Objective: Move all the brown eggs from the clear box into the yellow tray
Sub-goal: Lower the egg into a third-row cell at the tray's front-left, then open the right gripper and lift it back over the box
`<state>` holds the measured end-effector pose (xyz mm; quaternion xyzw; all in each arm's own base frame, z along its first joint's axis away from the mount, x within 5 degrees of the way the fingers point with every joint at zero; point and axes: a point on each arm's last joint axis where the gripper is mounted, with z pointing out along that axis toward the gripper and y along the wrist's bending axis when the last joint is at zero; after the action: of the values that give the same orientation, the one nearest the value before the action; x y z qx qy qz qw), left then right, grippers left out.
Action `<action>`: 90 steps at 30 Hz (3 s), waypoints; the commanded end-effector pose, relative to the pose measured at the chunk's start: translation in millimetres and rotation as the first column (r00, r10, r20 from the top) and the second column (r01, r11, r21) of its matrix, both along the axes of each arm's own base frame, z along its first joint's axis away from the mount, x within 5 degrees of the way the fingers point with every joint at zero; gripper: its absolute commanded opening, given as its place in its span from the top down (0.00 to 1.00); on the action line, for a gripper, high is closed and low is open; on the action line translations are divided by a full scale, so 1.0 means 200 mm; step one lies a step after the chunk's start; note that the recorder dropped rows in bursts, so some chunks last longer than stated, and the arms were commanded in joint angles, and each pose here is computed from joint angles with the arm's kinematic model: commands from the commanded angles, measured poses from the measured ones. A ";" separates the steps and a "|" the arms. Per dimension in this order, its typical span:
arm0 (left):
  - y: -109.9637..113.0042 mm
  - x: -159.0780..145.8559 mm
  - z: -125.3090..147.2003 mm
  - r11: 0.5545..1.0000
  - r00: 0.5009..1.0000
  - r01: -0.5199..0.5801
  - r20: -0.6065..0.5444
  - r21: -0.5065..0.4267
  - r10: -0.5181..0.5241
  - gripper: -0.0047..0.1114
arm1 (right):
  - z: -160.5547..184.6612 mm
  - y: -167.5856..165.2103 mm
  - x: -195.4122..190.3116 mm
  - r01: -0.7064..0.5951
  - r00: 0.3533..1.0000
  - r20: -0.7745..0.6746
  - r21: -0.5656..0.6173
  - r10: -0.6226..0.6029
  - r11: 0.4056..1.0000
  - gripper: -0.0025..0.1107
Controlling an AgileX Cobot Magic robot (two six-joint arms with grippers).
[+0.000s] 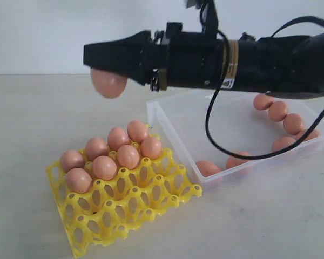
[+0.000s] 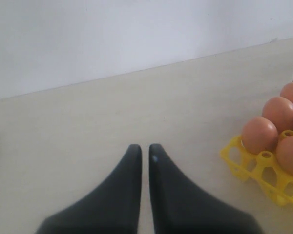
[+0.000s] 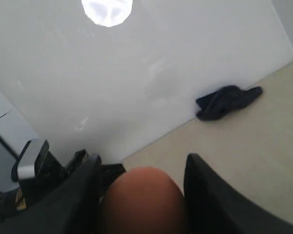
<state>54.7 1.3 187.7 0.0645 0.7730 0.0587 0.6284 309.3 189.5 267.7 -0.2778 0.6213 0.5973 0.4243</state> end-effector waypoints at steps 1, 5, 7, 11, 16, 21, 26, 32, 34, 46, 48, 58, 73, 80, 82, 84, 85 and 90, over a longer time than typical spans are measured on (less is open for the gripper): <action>0.00 0.00 0.00 1.000 1.000 0.007 0.000 -0.005 -0.007 0.92 | -0.11 0.20 -0.11 -0.149 0.988 0.029 -0.040 0.150 0.988 0.98; 0.00 0.00 0.00 1.000 1.000 0.007 0.000 -0.005 -0.007 0.92 | -0.30 0.37 -0.17 -0.093 0.993 0.033 -0.353 0.112 0.931 0.98; 0.00 0.00 0.00 1.000 1.000 0.007 0.000 -0.005 -0.007 0.92 | -0.36 0.41 -0.18 -0.055 0.994 0.055 -0.465 0.091 0.884 0.98; 0.00 0.00 0.00 1.000 1.000 0.007 0.000 -0.005 -0.007 0.92 | -0.42 0.43 -0.19 0.005 0.997 0.064 -0.546 0.036 0.838 0.98; 0.00 0.00 0.00 1.000 1.000 0.007 0.000 -0.005 -0.007 0.92 | -0.51 0.44 -0.17 -0.005 0.999 0.033 -0.567 0.029 0.824 0.98; 0.00 0.00 0.00 1.000 1.000 0.007 0.000 -0.005 -0.007 0.92 | -0.60 0.46 -0.13 0.051 0.999 0.032 -0.536 -0.040 0.842 0.98; 0.00 0.00 0.00 1.000 1.000 0.007 0.000 -0.005 -0.007 0.92 | -0.65 0.47 -0.11 0.071 0.997 0.045 -0.528 -0.055 0.846 0.98; 0.00 0.00 0.00 1.000 1.000 0.007 0.000 -0.005 -0.007 0.92 | -0.67 0.48 -0.11 0.080 0.972 0.230 -0.509 0.047 0.857 0.98; 0.00 0.00 0.00 1.000 1.000 0.007 0.000 -0.005 -0.007 0.92 | -0.66 0.49 -0.10 0.099 0.960 0.275 -0.489 0.046 0.866 0.98; 0.00 0.00 0.00 1.000 1.000 0.007 0.000 -0.005 -0.007 0.92 | -0.65 0.49 -0.09 0.133 0.958 0.287 -0.471 0.009 0.872 0.93; 0.00 0.00 0.00 1.000 1.000 0.007 0.000 -0.005 -0.007 0.92 | -0.65 0.49 -0.09 0.132 0.958 0.288 -0.471 0.011 0.872 0.86; 0.00 0.00 0.00 1.000 1.000 0.007 0.000 -0.005 -0.007 0.92 | -0.66 0.48 -0.08 0.139 0.963 0.269 -0.492 -0.001 0.859 0.59; 0.00 0.00 0.00 1.000 1.000 0.007 0.000 -0.005 -0.007 0.92 | -0.67 0.47 -0.08 0.143 0.975 0.220 -0.507 -0.033 0.850 0.55; 0.00 0.00 0.00 1.000 1.000 0.007 0.000 -0.005 -0.007 0.92 | -0.52 0.46 -0.07 0.193 0.963 0.258 -0.450 -0.080 0.872 0.55; 0.00 0.00 0.00 1.000 1.000 0.007 0.000 -0.005 -0.007 0.92 | -0.42 0.43 -0.06 0.260 0.950 0.275 -0.445 -0.146 0.857 0.56; 0.00 0.00 0.00 1.000 1.000 0.007 0.000 -0.005 -0.007 0.92 | -0.32 0.38 -0.05 0.344 0.928 0.304 -0.484 -0.214 0.805 0.60; 0.00 0.00 0.00 1.000 1.000 0.007 0.000 -0.005 -0.007 0.92 | -0.26 0.35 -0.04 0.396 0.910 0.332 -0.528 -0.247 0.751 0.65; 0.00 0.00 0.00 1.000 1.000 0.007 0.000 -0.005 -0.007 0.92 | -0.08 0.10 0.00 0.582 0.800 0.488 -0.772 -0.348 0.255 0.84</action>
<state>54.7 1.3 187.7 0.0645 0.7730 0.0587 0.6284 305.3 238.8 237.5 -0.3475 0.7946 0.1333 0.4796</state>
